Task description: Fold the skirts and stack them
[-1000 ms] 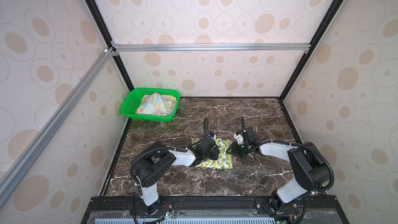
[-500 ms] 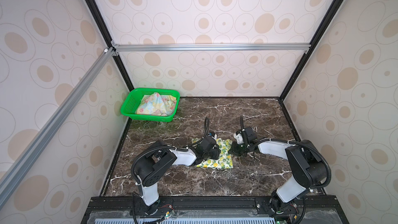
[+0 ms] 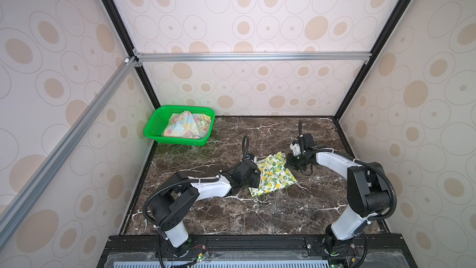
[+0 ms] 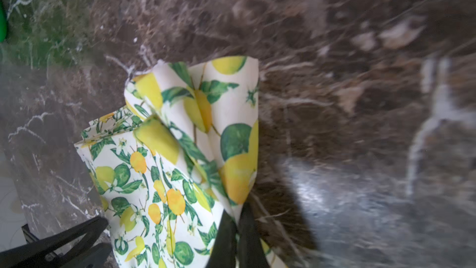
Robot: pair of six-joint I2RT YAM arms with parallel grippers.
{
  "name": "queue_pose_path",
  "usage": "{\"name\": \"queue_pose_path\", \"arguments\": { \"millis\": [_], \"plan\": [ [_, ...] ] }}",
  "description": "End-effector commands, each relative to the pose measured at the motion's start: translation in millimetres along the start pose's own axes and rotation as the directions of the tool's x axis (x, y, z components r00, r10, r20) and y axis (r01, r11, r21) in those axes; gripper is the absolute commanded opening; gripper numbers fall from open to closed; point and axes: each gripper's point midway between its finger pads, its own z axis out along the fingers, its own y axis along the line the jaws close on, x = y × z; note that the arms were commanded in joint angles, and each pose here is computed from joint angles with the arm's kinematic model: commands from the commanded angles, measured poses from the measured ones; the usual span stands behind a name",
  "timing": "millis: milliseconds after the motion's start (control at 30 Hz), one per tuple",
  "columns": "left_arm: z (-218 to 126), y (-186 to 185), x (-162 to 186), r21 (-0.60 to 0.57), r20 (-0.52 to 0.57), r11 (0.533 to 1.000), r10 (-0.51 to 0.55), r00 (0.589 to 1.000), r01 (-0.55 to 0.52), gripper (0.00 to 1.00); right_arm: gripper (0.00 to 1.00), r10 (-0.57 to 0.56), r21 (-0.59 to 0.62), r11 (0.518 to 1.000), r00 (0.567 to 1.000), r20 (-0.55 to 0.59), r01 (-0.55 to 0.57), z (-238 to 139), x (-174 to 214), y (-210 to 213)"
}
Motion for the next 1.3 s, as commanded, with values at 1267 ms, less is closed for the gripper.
{"name": "queue_pose_path", "arguments": {
  "millis": [1267],
  "plan": [
    [6.6, 47.9, -57.4, -0.181, 0.006, 0.98, -0.088, 0.996, 0.088, 0.29, 0.0, 0.139, 0.265, 0.95, 0.984, 0.113, -0.165, -34.5, -192.1, -225.2]
  ]
}}
